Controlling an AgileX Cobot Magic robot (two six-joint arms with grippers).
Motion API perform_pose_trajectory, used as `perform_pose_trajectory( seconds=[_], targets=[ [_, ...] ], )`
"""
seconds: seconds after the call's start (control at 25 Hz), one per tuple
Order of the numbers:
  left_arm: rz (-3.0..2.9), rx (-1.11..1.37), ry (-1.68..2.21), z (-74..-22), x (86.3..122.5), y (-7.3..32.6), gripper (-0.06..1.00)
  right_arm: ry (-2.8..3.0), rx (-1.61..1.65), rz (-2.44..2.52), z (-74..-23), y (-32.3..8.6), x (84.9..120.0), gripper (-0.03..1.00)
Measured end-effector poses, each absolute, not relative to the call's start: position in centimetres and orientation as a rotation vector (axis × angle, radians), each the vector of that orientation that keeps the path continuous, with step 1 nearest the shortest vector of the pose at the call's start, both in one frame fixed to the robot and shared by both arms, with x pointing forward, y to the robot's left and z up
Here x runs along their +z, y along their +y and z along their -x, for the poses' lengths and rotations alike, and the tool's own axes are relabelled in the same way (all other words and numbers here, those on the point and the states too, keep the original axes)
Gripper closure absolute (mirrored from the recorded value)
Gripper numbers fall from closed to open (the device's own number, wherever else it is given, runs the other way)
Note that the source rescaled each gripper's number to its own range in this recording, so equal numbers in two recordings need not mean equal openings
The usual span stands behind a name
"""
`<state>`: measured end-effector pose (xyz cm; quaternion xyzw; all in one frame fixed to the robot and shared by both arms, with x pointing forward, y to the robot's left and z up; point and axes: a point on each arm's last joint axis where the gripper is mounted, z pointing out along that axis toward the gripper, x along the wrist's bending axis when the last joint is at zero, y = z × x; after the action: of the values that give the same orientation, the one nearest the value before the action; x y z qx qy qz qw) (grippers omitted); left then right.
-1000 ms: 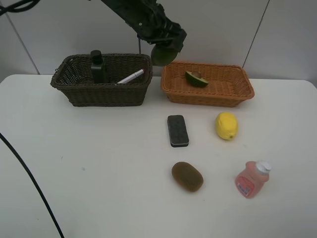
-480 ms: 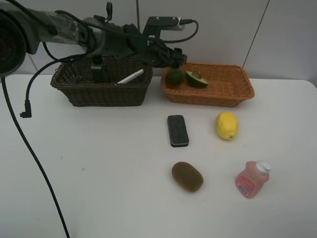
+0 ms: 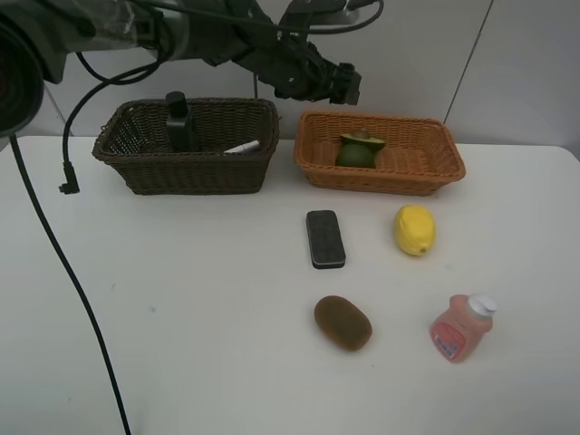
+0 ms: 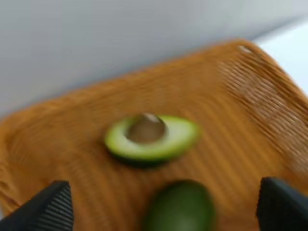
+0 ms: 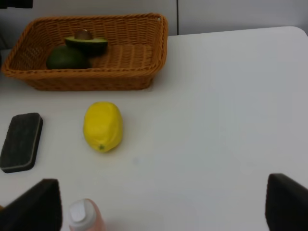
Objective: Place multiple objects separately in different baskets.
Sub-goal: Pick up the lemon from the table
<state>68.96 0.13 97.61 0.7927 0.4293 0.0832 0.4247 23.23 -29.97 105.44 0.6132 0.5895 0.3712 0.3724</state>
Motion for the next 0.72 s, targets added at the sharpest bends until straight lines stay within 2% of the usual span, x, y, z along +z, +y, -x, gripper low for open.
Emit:
perform_pose_trajectory(
  seconds=[0.24, 0.4, 0.56, 0.72],
  targets=[
    [-2.281, 0.104, 1.031, -67.5, 102.4, 2.4, -0.06, 1.511, 0.951, -1.571, -23.2, -30.0, 105.4, -0.03],
    [-2.451, 0.043, 1.253, -67.1, 102.9, 5.5, -0.06, 1.511, 0.952, -1.572, -23.2, -30.0, 105.4, -0.03],
    [-2.366, 0.123, 1.529, -68.3, 103.2, 8.6, -0.06, 1.511, 0.952, -1.572, -23.2, -30.0, 105.4, -0.03],
    [-2.328, 0.186, 1.619, -68.7, 104.4, 11.7, -0.06, 1.511, 0.952, -1.572, -23.2, -30.0, 105.4, -0.03]
  ],
)
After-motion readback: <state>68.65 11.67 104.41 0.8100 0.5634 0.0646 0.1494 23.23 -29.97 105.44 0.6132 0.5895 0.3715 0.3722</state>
